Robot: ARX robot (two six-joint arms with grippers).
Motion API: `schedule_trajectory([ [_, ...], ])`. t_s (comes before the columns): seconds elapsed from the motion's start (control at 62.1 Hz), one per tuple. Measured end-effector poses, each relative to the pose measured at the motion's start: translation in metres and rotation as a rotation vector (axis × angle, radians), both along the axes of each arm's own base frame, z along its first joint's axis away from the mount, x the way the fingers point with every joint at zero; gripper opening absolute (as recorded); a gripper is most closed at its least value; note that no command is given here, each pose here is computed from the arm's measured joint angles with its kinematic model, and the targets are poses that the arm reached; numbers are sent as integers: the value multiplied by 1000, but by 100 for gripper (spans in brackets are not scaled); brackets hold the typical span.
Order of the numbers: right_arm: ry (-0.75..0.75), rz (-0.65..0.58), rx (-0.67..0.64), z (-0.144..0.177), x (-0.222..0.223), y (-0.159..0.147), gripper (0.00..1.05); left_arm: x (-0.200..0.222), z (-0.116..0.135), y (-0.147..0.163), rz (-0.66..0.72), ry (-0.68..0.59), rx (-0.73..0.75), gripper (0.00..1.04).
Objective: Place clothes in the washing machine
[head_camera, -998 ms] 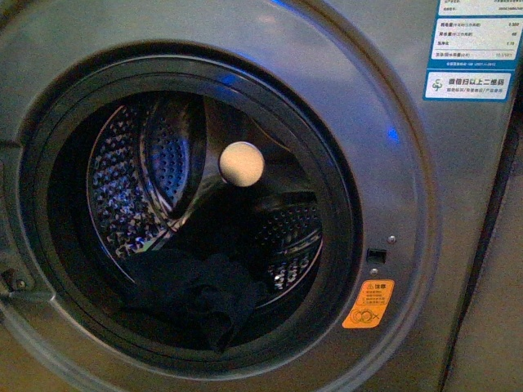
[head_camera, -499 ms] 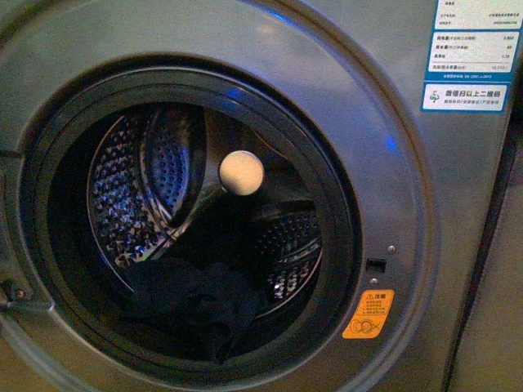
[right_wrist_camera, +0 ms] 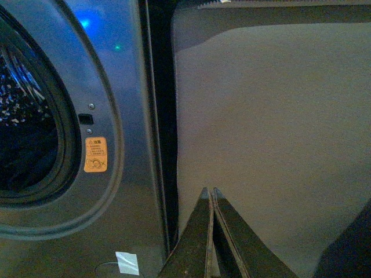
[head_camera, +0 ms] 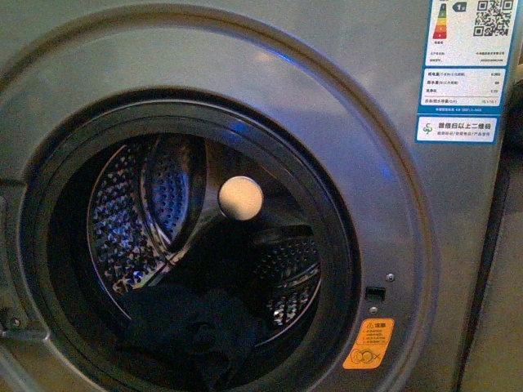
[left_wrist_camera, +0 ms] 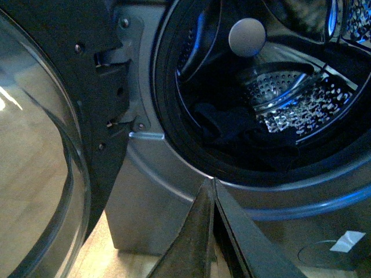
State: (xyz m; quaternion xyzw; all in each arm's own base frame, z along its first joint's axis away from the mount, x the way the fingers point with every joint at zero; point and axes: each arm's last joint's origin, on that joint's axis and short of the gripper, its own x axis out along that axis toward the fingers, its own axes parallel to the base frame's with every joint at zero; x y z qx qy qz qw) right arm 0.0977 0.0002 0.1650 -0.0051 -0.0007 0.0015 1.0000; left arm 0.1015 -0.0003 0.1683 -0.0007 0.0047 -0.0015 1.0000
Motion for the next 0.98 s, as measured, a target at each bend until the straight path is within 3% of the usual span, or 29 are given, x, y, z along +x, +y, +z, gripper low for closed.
schedule_trajectory([
  [0.644,0,0,-1,0,0,0,3,-5,1,0,0,-24,0,4],
  [0.692,0,0,0,0,0,0,12,-5,1,0,0,-24,-1,4],
  [0.982,0,0,0,0,0,0,70,-5,1,0,0,-24,0,62],
])
